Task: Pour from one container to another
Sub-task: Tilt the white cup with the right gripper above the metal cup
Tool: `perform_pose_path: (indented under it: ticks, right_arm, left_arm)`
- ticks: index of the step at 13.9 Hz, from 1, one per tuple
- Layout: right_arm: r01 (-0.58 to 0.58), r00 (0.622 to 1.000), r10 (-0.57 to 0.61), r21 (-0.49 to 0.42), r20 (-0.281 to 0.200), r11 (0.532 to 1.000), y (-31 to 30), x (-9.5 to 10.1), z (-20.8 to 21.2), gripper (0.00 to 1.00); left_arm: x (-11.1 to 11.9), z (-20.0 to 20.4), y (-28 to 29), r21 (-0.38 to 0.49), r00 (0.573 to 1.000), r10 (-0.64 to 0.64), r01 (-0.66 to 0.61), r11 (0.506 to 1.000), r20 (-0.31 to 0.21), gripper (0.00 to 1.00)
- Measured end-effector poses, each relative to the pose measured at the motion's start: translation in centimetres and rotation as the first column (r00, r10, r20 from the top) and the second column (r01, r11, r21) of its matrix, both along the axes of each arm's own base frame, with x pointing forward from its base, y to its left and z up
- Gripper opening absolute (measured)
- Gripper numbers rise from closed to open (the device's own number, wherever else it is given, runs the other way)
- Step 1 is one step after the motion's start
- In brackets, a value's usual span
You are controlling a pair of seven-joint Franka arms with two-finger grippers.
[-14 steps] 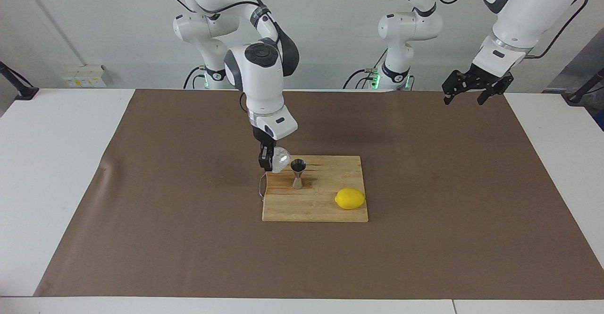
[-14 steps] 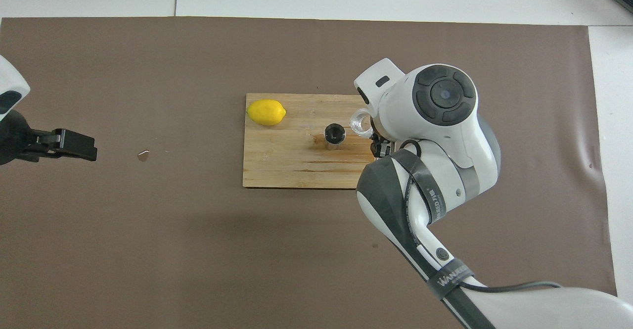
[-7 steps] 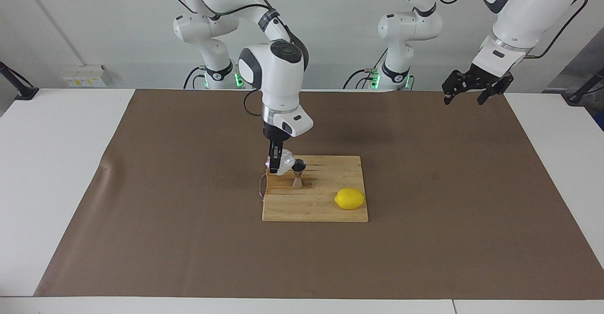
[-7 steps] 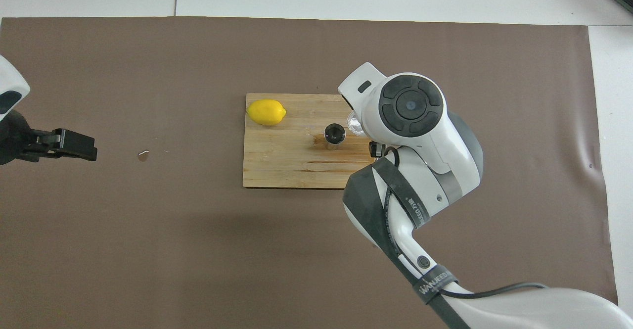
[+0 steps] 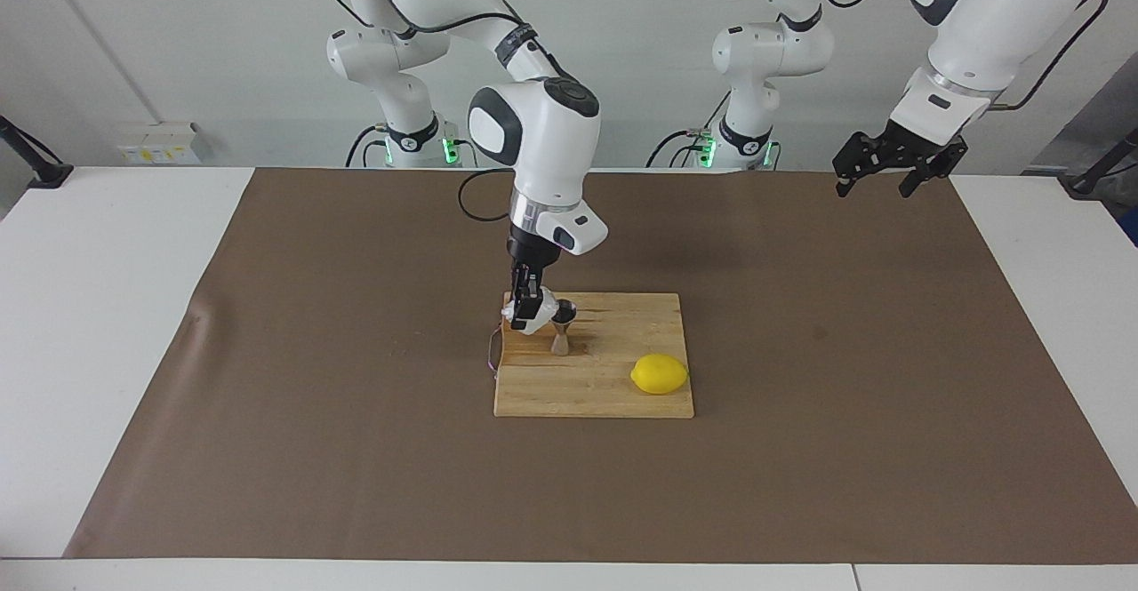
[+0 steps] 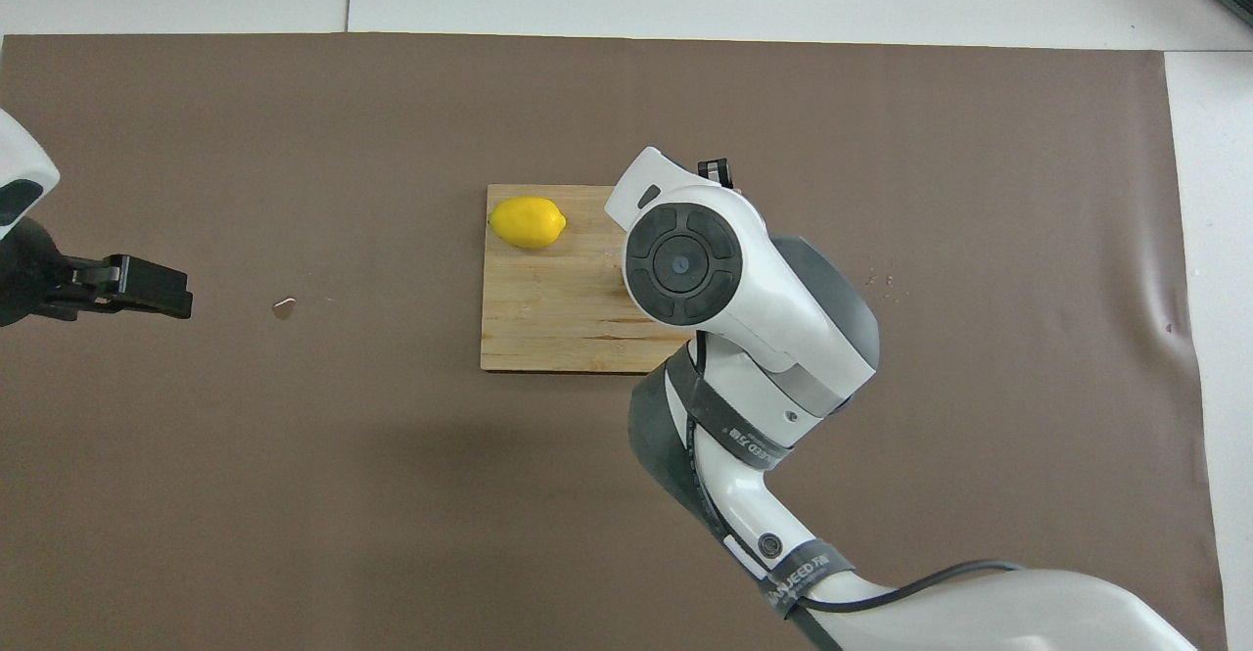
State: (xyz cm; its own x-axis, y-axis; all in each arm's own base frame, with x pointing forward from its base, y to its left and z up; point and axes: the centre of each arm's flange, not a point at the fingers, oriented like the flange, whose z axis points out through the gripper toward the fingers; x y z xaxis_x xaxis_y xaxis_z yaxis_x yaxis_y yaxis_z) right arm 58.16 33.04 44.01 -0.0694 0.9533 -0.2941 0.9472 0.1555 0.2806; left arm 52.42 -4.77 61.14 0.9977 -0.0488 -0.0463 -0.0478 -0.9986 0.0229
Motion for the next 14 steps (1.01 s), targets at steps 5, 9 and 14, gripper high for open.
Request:
perform_pose_path:
  ticks: [5,9,14]
  right_arm:
    - [-0.045,0.999,0.047,-0.067,0.023,0.997,0.9,-0.4,-0.6,0.47]
    - [-0.061,0.998,0.064,-0.101,0.027,0.993,0.9,-0.4,-1.2,0.47]
    - [-0.096,0.994,0.102,-0.160,0.031,0.982,1.9,-1.2,-1.5,0.47]
  left_arm:
    - [0.0,0.0,0.0,0.000,1.000,0.000,0.000,1.000,0.000,1.00]
    - [0.0,0.0,0.0,0.000,1.000,0.000,0.000,1.000,0.000,1.00]
    - [0.0,0.0,0.0,0.000,1.000,0.000,0.000,1.000,0.000,1.00]
